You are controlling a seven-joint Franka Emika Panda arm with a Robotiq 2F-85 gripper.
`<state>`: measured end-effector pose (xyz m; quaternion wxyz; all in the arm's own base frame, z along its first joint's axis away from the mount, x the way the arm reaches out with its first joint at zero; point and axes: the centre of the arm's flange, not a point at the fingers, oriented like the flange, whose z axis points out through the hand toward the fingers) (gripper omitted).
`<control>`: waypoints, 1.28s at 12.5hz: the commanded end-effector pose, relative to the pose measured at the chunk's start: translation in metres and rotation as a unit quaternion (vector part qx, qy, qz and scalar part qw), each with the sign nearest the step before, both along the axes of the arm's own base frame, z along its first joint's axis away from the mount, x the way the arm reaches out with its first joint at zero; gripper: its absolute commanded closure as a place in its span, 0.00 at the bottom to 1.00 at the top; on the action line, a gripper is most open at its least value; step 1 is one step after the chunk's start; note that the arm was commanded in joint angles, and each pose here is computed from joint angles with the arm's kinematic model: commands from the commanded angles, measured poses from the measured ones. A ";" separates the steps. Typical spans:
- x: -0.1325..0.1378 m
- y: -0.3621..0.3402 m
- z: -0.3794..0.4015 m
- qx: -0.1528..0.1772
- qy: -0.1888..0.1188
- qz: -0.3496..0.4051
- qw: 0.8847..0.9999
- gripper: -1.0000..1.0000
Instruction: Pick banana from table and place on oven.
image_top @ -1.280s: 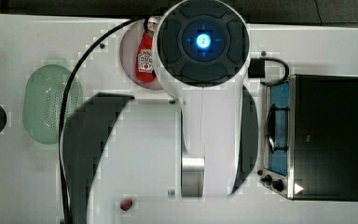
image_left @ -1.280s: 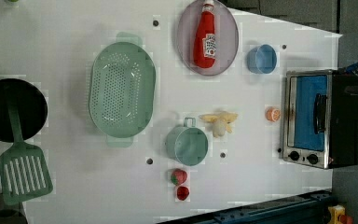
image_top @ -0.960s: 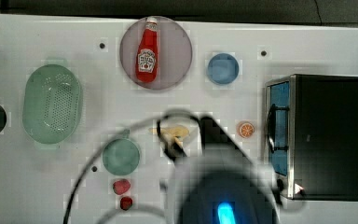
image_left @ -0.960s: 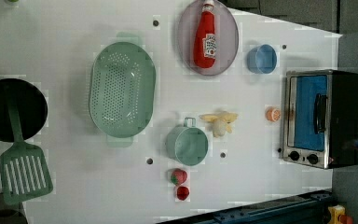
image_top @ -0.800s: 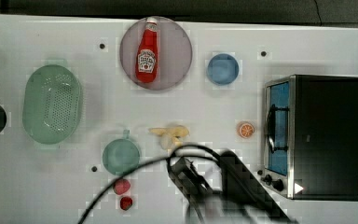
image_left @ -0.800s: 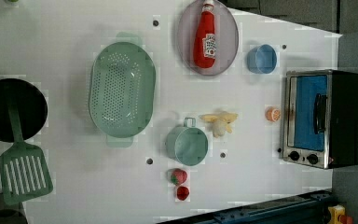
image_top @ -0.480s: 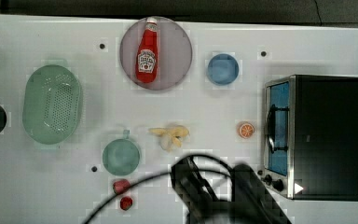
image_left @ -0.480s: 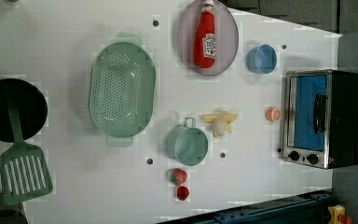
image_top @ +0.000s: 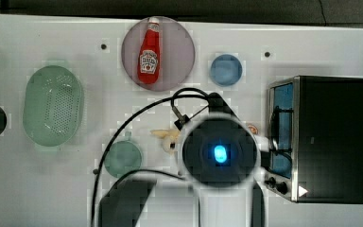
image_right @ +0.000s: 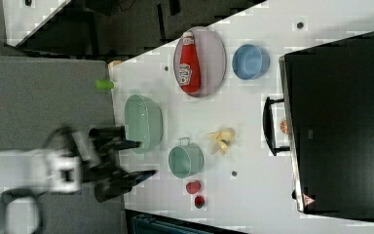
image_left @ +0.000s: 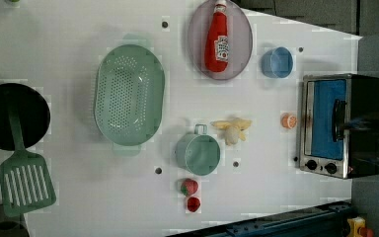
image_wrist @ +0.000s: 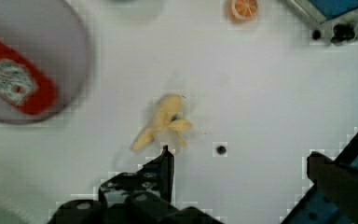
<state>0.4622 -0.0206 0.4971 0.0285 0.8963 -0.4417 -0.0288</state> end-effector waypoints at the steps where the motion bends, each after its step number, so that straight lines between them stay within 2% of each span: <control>1: 0.009 0.008 -0.047 0.004 -0.012 -0.003 1.000 0.00; 3: 0.015 0.014 -0.095 0.004 -0.017 0.004 1.000 0.00; 8: 0.011 0.031 -0.214 0.005 -0.008 0.023 1.000 0.00; 16: 0.003 0.060 -0.329 0.017 0.014 0.051 0.998 0.00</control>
